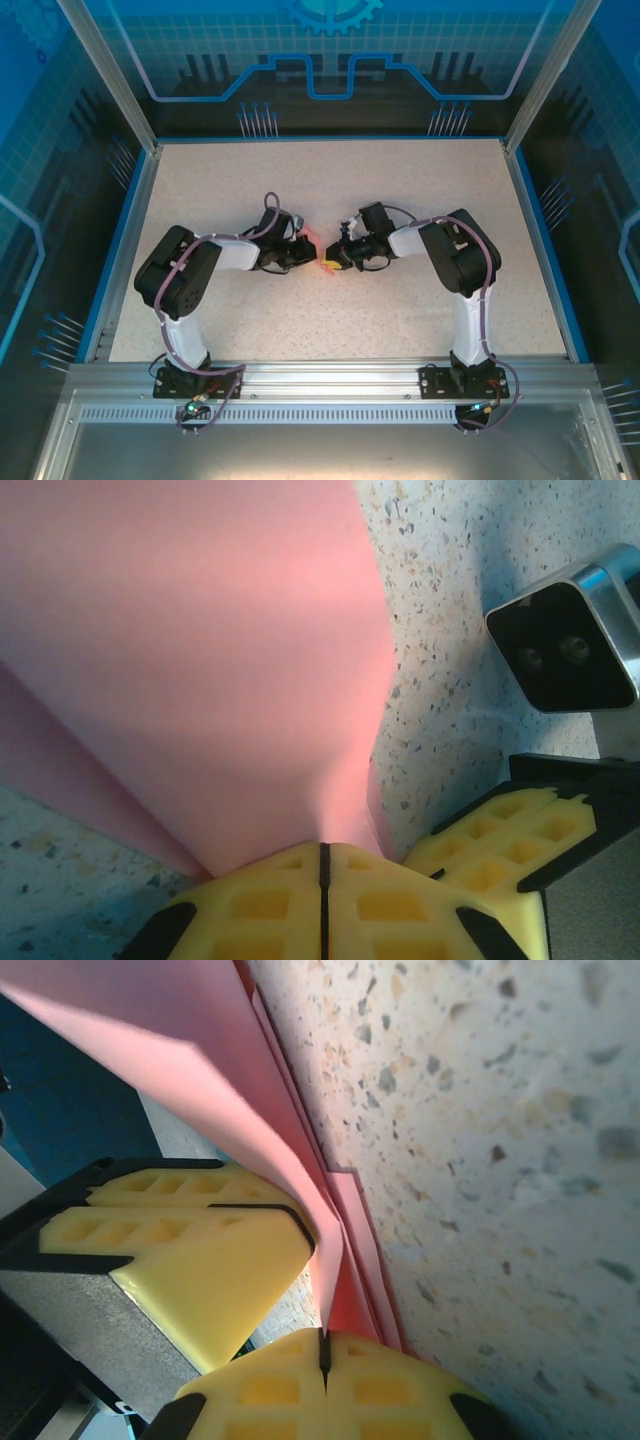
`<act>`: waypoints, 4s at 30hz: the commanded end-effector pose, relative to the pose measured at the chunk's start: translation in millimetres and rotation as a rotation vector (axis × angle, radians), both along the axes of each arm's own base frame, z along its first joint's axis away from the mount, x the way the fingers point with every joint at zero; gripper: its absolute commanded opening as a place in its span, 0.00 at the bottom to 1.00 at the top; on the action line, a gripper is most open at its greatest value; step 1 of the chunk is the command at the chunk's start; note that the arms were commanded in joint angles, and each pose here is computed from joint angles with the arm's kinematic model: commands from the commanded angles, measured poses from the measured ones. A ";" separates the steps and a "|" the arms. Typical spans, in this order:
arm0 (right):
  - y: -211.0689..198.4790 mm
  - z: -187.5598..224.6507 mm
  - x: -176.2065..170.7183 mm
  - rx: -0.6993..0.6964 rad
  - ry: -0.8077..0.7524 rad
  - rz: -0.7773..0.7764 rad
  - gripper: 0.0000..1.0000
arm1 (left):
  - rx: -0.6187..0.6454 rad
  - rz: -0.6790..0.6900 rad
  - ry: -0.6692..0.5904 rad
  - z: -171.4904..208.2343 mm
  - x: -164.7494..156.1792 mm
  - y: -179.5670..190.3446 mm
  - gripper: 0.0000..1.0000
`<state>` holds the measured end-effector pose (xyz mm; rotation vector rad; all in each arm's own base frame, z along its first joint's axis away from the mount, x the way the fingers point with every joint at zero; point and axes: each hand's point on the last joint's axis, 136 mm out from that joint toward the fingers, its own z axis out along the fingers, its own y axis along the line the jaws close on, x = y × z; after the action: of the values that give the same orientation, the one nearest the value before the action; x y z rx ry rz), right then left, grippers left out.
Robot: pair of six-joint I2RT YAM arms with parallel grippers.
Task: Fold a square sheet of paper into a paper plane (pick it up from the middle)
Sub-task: Fold the wing for the fifth time at the center of the table.
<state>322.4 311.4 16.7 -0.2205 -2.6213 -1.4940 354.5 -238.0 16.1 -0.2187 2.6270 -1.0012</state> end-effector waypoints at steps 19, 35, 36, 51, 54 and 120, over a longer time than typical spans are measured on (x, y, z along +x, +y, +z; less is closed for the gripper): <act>-1.0 13.4 -24.3 -0.240 -0.223 0.236 0.24 | 0.173 0.067 0.157 -32.9 -8.6 21.1 0.09; -9.5 -0.7 -19.4 -0.325 -0.275 0.247 0.04 | 0.183 0.064 0.150 -25.7 -5.1 20.8 0.08; -8.7 0.0 -19.7 -0.304 -0.272 0.242 0.02 | 0.184 0.060 0.144 -24.3 -4.9 20.3 0.09; 10.3 30.8 -12.7 -0.008 -0.160 0.123 0.00 | 0.002 0.001 -0.012 30.2 3.1 -3.4 0.26; 10.1 26.9 -11.7 -0.007 -0.130 0.097 0.00 | -0.003 0.002 -0.014 26.6 0.2 -2.5 0.25; -42.6 0.8 -8.8 -0.215 -0.047 -0.037 0.23 | 0.138 0.011 0.110 -24.7 -6.1 3.0 0.11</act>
<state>320.3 295.9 23.7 -0.2426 -2.7087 -1.4404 359.1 -247.6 15.2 -0.2428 2.6796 -0.9541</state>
